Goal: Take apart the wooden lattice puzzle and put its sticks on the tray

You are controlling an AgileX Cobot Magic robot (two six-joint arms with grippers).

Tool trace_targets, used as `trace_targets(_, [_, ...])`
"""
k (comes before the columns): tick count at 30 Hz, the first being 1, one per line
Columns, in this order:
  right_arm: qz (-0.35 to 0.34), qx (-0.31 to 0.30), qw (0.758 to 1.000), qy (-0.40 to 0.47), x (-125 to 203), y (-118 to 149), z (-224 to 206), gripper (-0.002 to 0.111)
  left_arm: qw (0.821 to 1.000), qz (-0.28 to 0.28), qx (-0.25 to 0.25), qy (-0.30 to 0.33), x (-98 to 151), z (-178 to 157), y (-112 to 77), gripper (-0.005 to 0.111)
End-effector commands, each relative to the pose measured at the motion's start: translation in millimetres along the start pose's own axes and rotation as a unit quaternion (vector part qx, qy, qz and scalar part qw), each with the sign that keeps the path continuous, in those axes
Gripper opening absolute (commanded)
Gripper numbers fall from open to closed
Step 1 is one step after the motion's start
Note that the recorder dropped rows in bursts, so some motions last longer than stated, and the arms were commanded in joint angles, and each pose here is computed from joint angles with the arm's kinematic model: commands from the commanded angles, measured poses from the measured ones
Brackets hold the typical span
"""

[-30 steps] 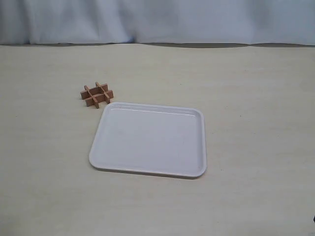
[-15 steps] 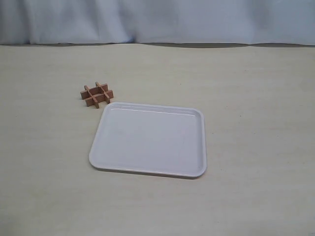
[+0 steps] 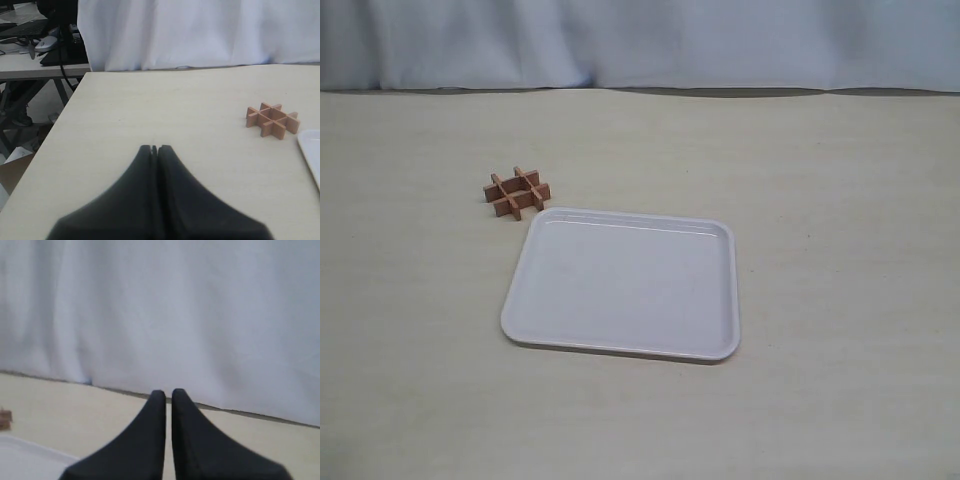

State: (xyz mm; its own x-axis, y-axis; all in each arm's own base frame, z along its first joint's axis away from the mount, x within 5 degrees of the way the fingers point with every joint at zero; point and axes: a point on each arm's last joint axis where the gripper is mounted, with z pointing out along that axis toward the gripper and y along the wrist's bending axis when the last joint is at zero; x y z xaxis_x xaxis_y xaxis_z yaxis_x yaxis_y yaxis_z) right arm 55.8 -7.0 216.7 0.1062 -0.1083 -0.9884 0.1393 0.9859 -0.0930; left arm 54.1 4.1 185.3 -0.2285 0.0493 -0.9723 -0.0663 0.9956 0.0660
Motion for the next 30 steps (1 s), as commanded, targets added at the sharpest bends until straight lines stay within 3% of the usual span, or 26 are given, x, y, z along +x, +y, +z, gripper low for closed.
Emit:
trace_targets(1, [0.191, 0.008, 0.980, -0.050, -8, -3, -1, 0.004, 1.000, -0.002, 0.000, -0.004, 0, 0, 0.0, 0.000])
trace_targets(4, [0.296, 0.015, 0.954, -0.043, -6, -5, -1, 0.004, 1.000, -0.002, 0.000, -0.004, 0, 0, 0.0, 0.000])
trace_targets(10, [0.313, 0.017, 0.943, -0.110, -25, -10, -3, 0.005, 1.000, -0.002, 0.000, -0.004, 0, 0, 0.0, 0.000])
trace_targets(17, [0.272, 0.027, 0.959, -0.077, -77, -15, 30, 0.005, 1.000, -0.002, 0.000, -0.004, 0, 0, 0.0, 0.000])
trace_targets(25, [0.159, 0.021, 0.983, 0.086, -119, -15, 148, 0.005, 1.000, -0.002, 0.000, -0.004, 0, 0, 0.0, 0.000])
trace_targets(28, [0.121, -0.013, 0.972, 0.202, -111, -9, 208, 0.005, 1.000, -0.002, 0.000, -0.004, 0, 0, 0.0, 0.000])
trace_targets(30, [0.115, -0.043, 0.947, 0.295, -99, -2, 241, 0.005, 1.000, -0.002, 0.000, -0.004, 0, 0, 0.0, 0.000])
